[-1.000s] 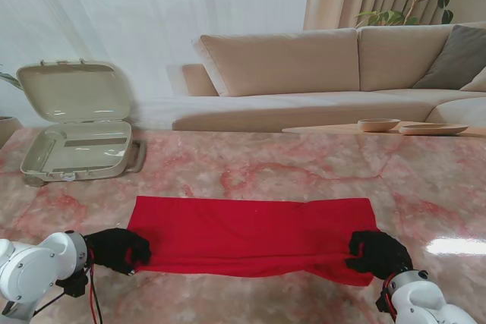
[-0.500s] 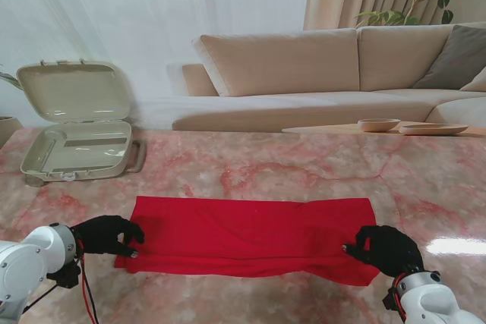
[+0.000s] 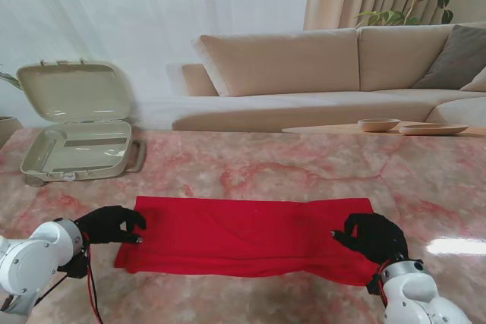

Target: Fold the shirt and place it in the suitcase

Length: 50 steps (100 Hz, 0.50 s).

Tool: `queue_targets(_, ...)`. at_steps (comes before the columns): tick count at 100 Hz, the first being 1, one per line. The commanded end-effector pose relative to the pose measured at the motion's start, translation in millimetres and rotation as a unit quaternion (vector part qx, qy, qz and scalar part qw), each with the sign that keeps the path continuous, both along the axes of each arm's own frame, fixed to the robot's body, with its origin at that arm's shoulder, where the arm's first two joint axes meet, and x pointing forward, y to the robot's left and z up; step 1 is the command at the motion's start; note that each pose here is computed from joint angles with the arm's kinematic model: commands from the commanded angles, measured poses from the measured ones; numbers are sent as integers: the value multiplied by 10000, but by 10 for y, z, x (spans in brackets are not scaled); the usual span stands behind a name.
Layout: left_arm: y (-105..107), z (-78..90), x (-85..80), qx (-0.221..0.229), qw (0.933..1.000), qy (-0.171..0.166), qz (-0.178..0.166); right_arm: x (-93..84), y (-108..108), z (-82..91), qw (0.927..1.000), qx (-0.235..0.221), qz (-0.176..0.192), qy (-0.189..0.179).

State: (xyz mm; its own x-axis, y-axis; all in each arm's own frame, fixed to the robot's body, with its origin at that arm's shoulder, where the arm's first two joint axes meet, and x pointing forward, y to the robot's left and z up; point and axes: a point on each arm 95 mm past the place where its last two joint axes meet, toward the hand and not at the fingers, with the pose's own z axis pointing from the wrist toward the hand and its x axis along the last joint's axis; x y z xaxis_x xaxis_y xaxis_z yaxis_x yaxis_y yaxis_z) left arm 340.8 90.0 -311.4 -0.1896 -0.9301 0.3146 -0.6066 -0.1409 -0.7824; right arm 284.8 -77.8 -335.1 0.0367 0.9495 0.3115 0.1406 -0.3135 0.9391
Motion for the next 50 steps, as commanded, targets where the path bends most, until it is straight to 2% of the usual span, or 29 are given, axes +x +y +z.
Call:
queue_targets(1,-8,-148,-29,-79,9997,211,97,-12,37,-117,9997,58,20,233)
queue_targets(20,-30,-282,-34,-143,9989,402,179,-12,113,-235,9985,175,124,511)
queue_targets(50,-59,-438,-50,-178,9975,650,195,-73,84,-376,9960,177,8,872)
